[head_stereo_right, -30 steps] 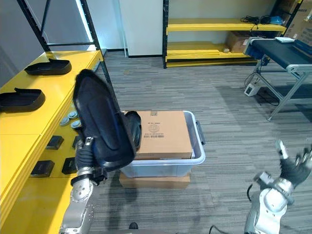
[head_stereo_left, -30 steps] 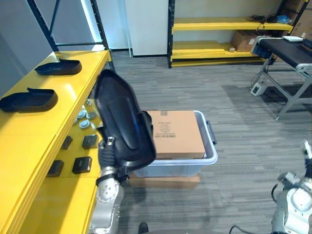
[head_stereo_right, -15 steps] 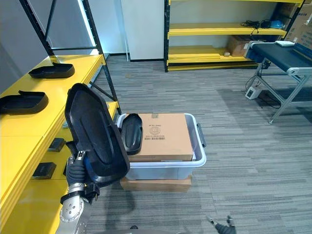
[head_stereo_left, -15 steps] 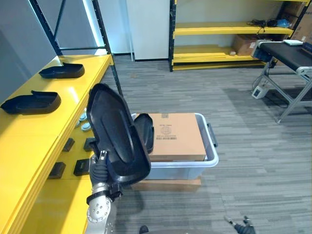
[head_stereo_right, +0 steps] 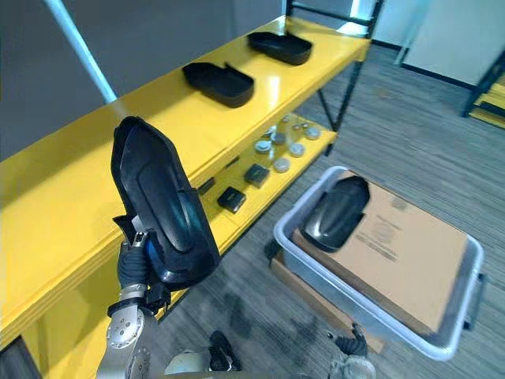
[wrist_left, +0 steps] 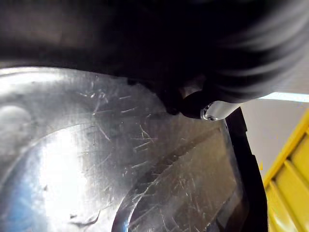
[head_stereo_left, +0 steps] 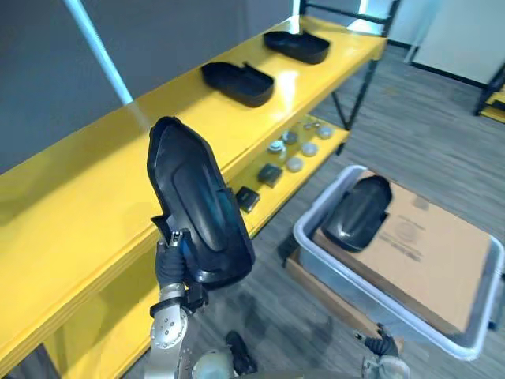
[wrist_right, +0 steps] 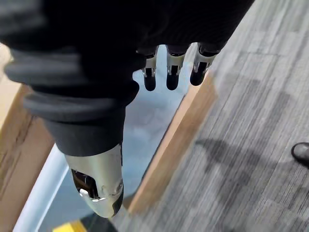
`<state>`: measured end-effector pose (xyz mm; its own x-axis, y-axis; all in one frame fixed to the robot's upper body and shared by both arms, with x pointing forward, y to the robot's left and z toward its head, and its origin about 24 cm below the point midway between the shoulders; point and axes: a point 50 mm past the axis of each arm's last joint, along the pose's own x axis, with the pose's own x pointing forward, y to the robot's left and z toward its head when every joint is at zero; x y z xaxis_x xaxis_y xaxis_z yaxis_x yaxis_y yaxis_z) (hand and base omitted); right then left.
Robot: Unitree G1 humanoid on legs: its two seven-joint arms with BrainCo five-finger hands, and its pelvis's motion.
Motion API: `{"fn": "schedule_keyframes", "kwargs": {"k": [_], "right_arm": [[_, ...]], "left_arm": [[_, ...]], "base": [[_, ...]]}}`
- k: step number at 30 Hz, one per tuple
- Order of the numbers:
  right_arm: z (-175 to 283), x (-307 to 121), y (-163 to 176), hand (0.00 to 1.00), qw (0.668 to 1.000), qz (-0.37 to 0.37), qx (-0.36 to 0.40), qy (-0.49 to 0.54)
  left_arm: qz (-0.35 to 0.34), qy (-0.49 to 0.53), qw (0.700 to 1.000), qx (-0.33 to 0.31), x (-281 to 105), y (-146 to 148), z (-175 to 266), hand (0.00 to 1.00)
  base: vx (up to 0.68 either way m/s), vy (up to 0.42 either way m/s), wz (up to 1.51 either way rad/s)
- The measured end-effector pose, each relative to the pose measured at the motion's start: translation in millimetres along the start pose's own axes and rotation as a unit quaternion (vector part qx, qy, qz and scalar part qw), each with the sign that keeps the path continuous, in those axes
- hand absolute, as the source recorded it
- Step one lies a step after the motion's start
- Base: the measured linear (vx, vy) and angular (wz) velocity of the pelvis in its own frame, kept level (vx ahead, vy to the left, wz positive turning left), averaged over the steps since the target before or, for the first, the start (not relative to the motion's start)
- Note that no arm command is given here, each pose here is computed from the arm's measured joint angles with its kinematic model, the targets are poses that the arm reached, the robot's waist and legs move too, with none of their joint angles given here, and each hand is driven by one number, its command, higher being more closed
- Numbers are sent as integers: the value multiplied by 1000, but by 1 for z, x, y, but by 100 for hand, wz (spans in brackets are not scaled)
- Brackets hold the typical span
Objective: Walk over and take plastic housings, then place them on the shelf
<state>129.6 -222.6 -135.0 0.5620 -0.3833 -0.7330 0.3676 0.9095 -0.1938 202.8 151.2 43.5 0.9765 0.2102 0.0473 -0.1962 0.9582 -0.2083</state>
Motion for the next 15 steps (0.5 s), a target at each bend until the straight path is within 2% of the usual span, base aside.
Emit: {"fn": "schedule_keyframes", "kwargs": {"k": [5, 10, 15], "right_arm": [[-19, -8, 1, 0, 1000, 5, -11, 25], [-47, -20, -6, 0, 998, 3, -24, 62], [-37, -17, -6, 0, 999, 8, -29, 41]], "left_arm": [[-28, 10, 1000, 3, 6, -14, -6, 100], [-48, -11, 999, 13, 10, -26, -2, 100], [-41, -1, 999, -2, 8, -31, -7, 100]], "base": [[291, 120, 93], [327, -74, 138], [201, -115, 34]]}}
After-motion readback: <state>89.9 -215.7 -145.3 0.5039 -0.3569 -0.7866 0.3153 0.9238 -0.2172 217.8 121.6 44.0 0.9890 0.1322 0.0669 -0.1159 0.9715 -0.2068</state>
